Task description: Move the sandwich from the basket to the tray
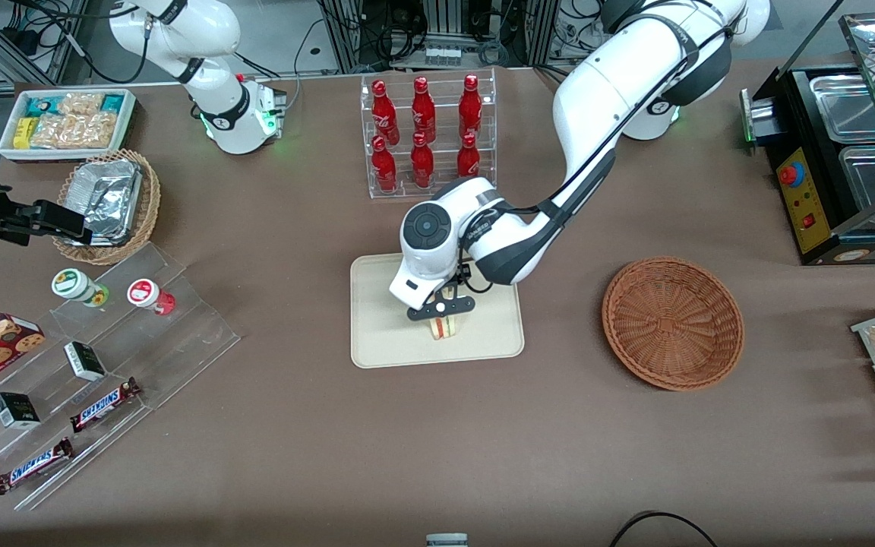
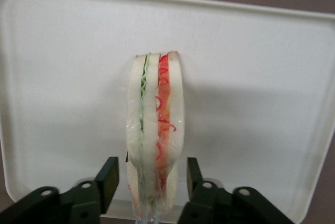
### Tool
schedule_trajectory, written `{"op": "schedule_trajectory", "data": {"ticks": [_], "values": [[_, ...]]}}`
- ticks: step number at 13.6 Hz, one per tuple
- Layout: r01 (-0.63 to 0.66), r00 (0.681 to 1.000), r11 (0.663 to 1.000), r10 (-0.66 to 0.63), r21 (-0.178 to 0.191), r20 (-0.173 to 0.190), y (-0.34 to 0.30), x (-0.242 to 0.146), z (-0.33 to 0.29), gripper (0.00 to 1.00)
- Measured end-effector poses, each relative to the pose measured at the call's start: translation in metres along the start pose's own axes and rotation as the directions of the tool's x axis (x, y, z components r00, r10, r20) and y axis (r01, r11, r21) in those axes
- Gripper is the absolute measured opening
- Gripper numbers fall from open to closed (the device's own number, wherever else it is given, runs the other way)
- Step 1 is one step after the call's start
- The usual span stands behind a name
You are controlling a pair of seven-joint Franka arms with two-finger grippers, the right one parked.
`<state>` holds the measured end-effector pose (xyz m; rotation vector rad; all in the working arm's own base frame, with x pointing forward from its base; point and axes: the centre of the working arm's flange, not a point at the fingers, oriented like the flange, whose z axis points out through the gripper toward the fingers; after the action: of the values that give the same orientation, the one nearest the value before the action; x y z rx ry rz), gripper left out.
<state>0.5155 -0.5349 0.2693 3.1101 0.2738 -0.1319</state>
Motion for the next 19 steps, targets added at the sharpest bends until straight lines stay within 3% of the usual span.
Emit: {"op": "schedule_trajectory", "data": {"ticks": [2, 4, 8, 11, 16, 19], "values": [[0.001, 1.0, 1.0, -0.001, -0.003, -0.026, -0.002, 0.004, -0.021, 0.87], [-0.001, 0.997, 1.0, 0.003, 0.028, -0.073, -0.009, 0.006, -0.048, 1.0], [0.056, 0.994, 0.997, -0.051, 0.055, -0.097, -0.061, 0.053, -0.095, 1.0], [0.013, 0.997, 0.999, -0.01, 0.049, -0.075, -0.107, 0.083, -0.118, 1.0], [-0.049, 0.996, 0.995, 0.055, 0.091, -0.067, -0.174, 0.109, -0.136, 1.0], [-0.111, 0.993, 0.993, 0.112, 0.049, -0.02, -0.23, 0.123, -0.161, 1.0]]}}
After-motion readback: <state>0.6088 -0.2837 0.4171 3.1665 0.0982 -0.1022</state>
